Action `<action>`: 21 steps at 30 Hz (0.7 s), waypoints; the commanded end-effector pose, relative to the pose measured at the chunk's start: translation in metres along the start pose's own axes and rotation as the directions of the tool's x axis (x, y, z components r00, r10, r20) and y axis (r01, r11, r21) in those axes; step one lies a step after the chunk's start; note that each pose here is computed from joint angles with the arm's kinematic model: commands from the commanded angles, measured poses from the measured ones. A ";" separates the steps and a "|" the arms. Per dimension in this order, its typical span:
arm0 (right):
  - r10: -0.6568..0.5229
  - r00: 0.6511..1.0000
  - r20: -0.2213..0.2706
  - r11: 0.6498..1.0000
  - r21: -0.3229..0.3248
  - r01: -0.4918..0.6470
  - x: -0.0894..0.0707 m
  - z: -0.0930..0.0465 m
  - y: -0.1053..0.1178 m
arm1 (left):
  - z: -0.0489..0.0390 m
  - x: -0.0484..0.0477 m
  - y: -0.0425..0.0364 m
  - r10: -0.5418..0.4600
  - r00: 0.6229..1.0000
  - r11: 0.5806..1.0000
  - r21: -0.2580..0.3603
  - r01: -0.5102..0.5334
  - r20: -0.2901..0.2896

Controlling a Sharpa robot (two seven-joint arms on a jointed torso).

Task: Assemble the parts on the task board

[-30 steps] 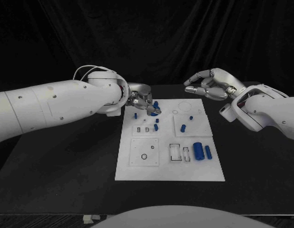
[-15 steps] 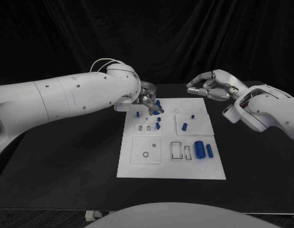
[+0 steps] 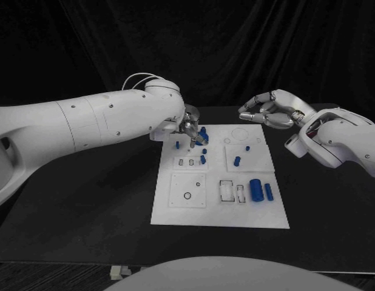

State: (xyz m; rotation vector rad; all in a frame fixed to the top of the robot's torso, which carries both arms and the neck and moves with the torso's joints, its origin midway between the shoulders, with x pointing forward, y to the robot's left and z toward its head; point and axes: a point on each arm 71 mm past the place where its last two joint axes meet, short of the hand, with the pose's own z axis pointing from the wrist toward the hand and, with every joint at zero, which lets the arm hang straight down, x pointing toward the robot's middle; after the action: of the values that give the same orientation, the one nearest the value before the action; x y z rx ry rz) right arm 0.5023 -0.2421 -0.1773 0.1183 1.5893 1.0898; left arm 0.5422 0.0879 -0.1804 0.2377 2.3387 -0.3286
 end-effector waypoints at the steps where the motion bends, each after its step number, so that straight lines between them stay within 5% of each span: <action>1: 0.003 1.000 -0.014 1.000 0.020 -0.003 0.002 0.000 -0.002 | 0.0013 0.0032 0.0023 -0.006 1.000 0.997 -0.073 0.005 -0.024; 21: 0.006 1.000 -0.020 1.000 0.029 -0.005 0.003 -0.001 -0.004 | 0.0162 0.0236 -0.0005 -0.108 0.990 0.992 -0.080 0.100 -0.093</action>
State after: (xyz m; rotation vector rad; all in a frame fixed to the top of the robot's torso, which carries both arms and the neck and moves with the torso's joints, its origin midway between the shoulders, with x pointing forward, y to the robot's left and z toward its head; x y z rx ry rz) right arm 0.5019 -0.2423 -0.1799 0.1246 1.6043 1.0862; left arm 0.5377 0.0867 -0.2061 0.1282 2.4394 -0.2534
